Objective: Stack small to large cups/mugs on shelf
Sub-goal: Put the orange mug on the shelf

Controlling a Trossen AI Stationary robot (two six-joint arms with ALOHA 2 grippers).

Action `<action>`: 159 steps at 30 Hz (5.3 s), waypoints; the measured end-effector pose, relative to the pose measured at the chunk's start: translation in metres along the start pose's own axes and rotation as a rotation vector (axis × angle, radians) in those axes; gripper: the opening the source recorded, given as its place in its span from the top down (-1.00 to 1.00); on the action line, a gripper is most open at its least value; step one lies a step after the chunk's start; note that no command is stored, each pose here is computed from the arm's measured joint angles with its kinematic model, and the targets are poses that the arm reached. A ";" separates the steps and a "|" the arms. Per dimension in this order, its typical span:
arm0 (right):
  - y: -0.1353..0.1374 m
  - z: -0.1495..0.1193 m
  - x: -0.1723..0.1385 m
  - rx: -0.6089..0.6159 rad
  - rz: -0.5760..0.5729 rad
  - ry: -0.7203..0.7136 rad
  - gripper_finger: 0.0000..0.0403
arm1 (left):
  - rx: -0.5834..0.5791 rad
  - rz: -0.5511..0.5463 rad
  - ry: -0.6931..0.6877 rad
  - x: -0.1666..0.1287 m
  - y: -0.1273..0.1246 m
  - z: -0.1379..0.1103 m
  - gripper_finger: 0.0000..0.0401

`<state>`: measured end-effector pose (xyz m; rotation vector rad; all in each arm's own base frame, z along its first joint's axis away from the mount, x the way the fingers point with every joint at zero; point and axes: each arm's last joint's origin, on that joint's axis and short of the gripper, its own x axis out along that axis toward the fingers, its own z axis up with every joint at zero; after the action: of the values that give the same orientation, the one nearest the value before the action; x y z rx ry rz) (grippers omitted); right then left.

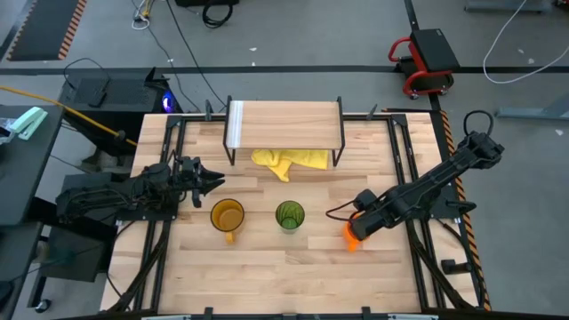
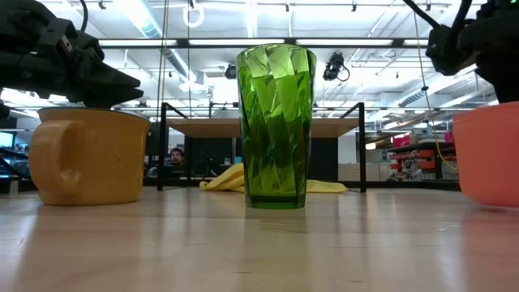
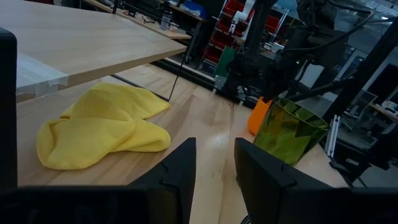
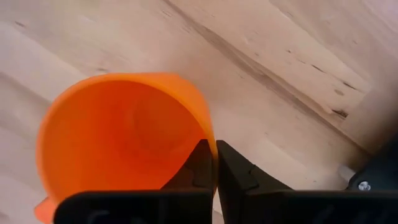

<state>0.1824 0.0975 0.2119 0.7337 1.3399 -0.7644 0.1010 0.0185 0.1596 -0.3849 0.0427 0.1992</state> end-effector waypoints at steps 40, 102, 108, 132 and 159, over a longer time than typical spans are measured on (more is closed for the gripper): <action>-0.033 0.127 -0.153 -0.167 0.035 -0.267 0.97 | -0.007 0.015 -0.008 0.000 0.000 0.000 0.40; -0.069 0.349 -0.132 -0.449 -0.013 -0.206 0.92 | 0.100 0.131 -0.105 0.000 0.002 0.007 0.44; -0.069 0.349 -0.132 -0.449 -0.013 -0.207 0.86 | 0.099 0.131 -0.104 0.000 0.002 0.007 0.43; -0.073 0.349 -0.132 -0.419 -0.071 -0.200 0.67 | 0.098 0.133 -0.096 0.000 0.003 0.006 0.43; -0.070 0.310 -0.190 -0.350 -0.093 -0.422 0.59 | 0.098 0.134 -0.092 0.000 0.003 0.006 0.45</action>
<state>0.2831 -0.1859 0.4276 0.2161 1.0854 -0.6875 0.1000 0.0230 0.1639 -0.2747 -0.0127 0.3459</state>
